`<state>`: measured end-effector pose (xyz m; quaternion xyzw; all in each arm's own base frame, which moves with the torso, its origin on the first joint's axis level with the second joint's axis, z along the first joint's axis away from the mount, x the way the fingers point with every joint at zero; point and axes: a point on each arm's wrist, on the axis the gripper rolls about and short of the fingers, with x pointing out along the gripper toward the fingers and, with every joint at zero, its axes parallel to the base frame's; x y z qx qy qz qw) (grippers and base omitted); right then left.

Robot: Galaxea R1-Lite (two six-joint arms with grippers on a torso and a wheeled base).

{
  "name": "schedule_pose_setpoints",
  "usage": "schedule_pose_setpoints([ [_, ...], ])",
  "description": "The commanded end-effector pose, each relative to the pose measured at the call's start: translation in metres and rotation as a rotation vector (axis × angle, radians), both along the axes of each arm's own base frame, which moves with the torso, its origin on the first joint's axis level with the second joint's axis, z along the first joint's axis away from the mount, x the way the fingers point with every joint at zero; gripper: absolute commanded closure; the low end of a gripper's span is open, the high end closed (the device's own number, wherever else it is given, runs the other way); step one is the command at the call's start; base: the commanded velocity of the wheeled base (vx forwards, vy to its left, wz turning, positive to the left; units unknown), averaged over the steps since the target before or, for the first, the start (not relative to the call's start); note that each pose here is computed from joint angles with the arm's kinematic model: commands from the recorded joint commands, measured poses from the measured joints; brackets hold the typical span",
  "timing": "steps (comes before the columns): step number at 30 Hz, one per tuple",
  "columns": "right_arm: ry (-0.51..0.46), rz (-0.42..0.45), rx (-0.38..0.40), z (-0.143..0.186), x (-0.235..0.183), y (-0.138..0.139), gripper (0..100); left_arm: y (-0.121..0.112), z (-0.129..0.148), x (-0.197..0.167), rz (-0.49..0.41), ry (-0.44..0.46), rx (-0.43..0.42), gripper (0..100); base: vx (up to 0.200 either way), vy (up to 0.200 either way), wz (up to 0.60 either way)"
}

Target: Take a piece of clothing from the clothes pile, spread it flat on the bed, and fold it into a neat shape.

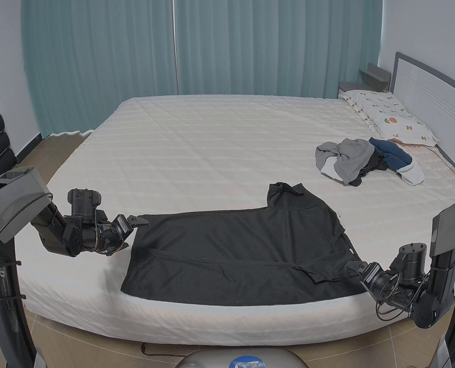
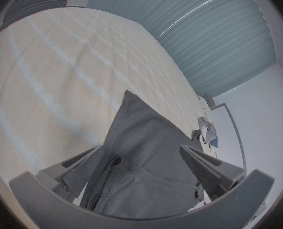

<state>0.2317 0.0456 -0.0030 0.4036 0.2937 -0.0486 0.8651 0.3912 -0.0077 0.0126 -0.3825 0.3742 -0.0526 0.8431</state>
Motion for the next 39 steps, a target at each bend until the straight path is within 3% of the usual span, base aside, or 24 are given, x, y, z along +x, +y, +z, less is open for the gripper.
schedule_pose_setpoints([
  [1, 0.011, 0.002, -0.003, -0.003, 0.000, 0.001, 0, -0.006, -0.012, -0.004, -0.033, 0.028, 0.018, 0, 0.000, 0.000, 0.00],
  [22, 0.003, 0.008, -0.001, -0.003, -0.001, 0.002, 0, -0.026, -0.021, -0.006, -0.062, 0.042, 0.066, 0, 0.000, 0.000, 0.00],
  [23, 0.003, 0.008, -0.001, -0.003, -0.001, 0.002, 0, -0.025, -0.025, -0.005, -0.054, 0.044, 0.098, 100, 0.000, 0.000, 0.00],
  [30, 0.003, 0.008, -0.001, -0.003, -0.001, 0.002, 0, -0.029, -0.030, -0.007, -0.063, 0.050, 0.133, 100, 0.000, 0.000, 0.00],
  [39, -0.016, 0.010, -0.005, 0.001, 0.000, 0.001, 0, -0.026, -0.024, -0.013, 0.002, 0.053, 0.182, 100, 0.000, 0.000, 0.00],
])
